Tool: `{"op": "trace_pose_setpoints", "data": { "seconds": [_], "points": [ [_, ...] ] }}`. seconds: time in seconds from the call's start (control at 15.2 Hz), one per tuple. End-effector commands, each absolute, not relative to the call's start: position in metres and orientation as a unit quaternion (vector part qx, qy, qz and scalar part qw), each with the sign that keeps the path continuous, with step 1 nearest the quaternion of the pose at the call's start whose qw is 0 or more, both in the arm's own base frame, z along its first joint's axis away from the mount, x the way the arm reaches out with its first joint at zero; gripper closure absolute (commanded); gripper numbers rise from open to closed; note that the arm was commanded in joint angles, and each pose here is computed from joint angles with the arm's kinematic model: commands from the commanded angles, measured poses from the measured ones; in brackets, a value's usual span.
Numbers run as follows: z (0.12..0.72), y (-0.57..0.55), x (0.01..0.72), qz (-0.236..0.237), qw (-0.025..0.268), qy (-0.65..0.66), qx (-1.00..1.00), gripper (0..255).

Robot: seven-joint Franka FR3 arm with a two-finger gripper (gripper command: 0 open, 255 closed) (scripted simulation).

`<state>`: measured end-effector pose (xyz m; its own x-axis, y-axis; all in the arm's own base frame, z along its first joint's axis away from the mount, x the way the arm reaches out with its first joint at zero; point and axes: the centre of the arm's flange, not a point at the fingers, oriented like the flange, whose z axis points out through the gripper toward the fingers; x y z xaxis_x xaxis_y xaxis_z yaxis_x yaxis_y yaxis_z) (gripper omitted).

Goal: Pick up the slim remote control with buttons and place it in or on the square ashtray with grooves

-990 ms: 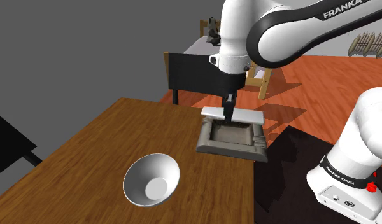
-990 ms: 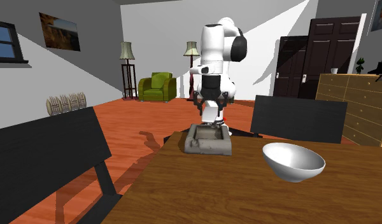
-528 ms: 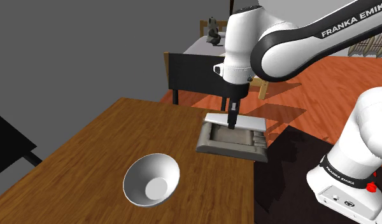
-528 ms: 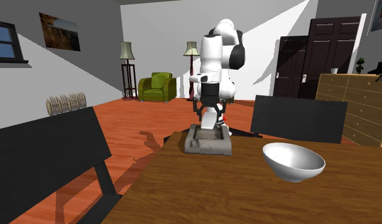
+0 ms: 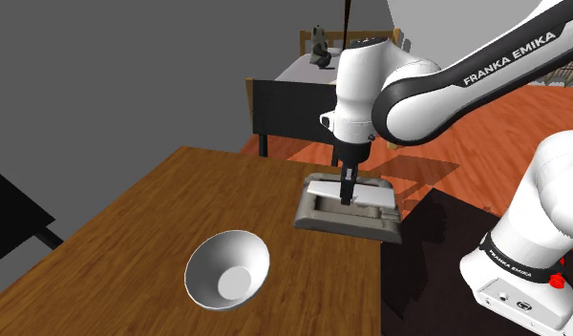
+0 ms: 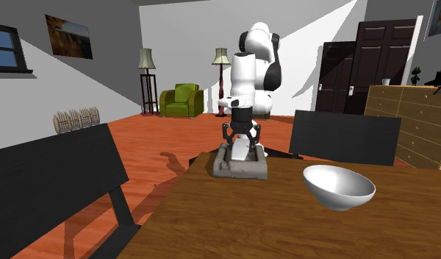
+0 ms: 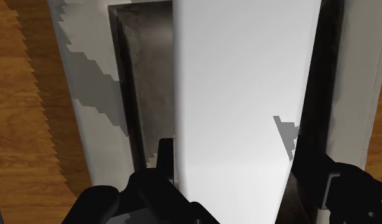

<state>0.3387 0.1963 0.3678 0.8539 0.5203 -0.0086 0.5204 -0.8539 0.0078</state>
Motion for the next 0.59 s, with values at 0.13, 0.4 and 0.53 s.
{"op": "trace_pose_setpoints", "data": {
  "seconds": [0.13, 0.4, 0.53],
  "points": [
    [0.3652, 0.1969, 0.3384, -0.003, 0.005, 0.27, 0.963, 255],
    [0.3652, 0.1969, 0.3385, -0.003, 0.005, 0.27, 0.963, 0],
    [0.3652, 0.197, 0.3384, -0.003, 0.005, 0.27, 0.963, 0]
  ]
}}
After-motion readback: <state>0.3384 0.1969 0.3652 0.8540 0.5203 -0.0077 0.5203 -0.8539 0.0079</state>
